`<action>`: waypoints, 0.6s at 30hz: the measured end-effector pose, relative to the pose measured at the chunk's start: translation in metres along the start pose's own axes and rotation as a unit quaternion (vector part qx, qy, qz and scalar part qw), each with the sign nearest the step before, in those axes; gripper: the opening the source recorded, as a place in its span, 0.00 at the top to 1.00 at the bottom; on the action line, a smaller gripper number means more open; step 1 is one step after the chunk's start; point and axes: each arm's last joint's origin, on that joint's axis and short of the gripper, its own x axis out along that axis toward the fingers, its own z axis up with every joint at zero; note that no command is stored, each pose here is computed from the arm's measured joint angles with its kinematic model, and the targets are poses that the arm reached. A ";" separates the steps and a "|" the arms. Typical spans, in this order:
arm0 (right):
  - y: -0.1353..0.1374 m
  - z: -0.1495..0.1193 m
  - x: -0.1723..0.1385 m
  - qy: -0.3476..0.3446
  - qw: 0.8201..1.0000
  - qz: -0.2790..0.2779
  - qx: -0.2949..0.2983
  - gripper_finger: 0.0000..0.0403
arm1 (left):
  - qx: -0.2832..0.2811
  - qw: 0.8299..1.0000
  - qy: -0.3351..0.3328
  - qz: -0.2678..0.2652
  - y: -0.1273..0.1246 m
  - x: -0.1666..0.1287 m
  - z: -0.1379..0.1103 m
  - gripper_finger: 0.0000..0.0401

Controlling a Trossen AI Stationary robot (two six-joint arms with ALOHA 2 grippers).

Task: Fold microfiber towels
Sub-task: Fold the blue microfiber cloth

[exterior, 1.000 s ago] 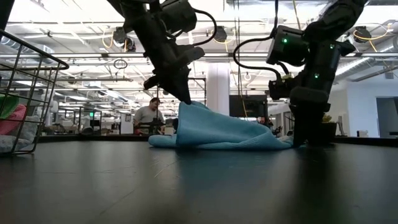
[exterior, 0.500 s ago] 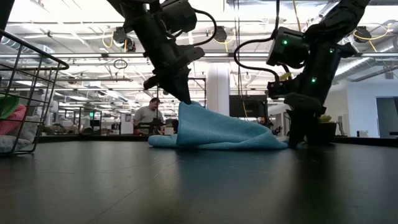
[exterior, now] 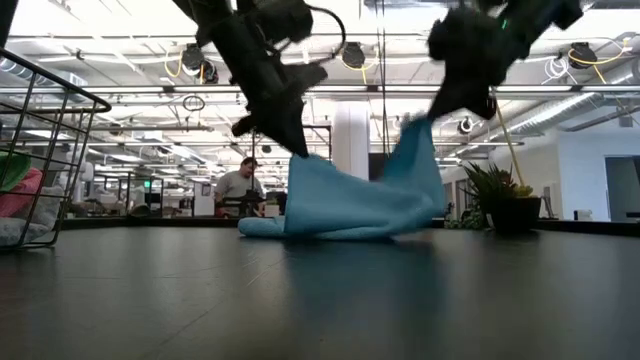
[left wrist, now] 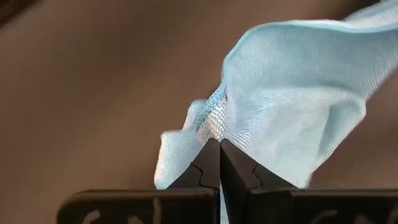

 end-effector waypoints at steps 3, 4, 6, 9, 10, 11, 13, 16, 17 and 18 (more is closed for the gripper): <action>0.006 0.010 -0.025 -0.039 0.998 0.038 0.005 1.00 | -0.008 0.999 -0.031 -0.017 0.000 -0.024 0.007 1.00; 0.008 0.013 -0.034 -0.052 0.997 0.052 0.005 1.00 | -0.011 0.999 -0.047 -0.025 0.000 -0.035 0.010 1.00; 0.013 0.021 -0.052 -0.082 0.993 0.081 0.002 1.00 | -0.016 0.995 -0.084 -0.045 0.001 -0.063 0.015 1.00; 0.018 0.035 -0.080 -0.134 0.986 0.101 -0.021 1.00 | -0.015 0.985 -0.164 -0.059 0.007 -0.110 0.023 1.00; 0.019 0.040 -0.089 -0.153 0.982 0.103 -0.032 1.00 | -0.012 0.980 -0.188 -0.056 0.010 -0.124 0.024 1.00; 0.020 0.046 -0.098 -0.174 0.978 0.104 -0.044 1.00 | -0.008 0.974 -0.219 -0.055 0.012 -0.137 0.026 1.00; 0.020 0.059 -0.115 -0.215 0.970 0.093 -0.062 1.00 | -0.002 0.961 -0.272 -0.055 0.020 -0.163 0.030 1.00; 0.019 0.075 -0.133 -0.256 0.960 0.074 -0.084 1.00 | -0.001 0.941 -0.334 -0.058 0.032 -0.193 0.034 1.00; 0.018 0.079 -0.136 -0.262 0.958 0.070 -0.089 1.00 | 0.000 0.939 -0.341 -0.055 0.035 -0.198 0.033 1.00; 0.017 0.083 -0.138 -0.263 0.957 0.074 -0.094 1.00 | 0.000 0.937 -0.346 -0.055 0.038 -0.202 0.033 1.00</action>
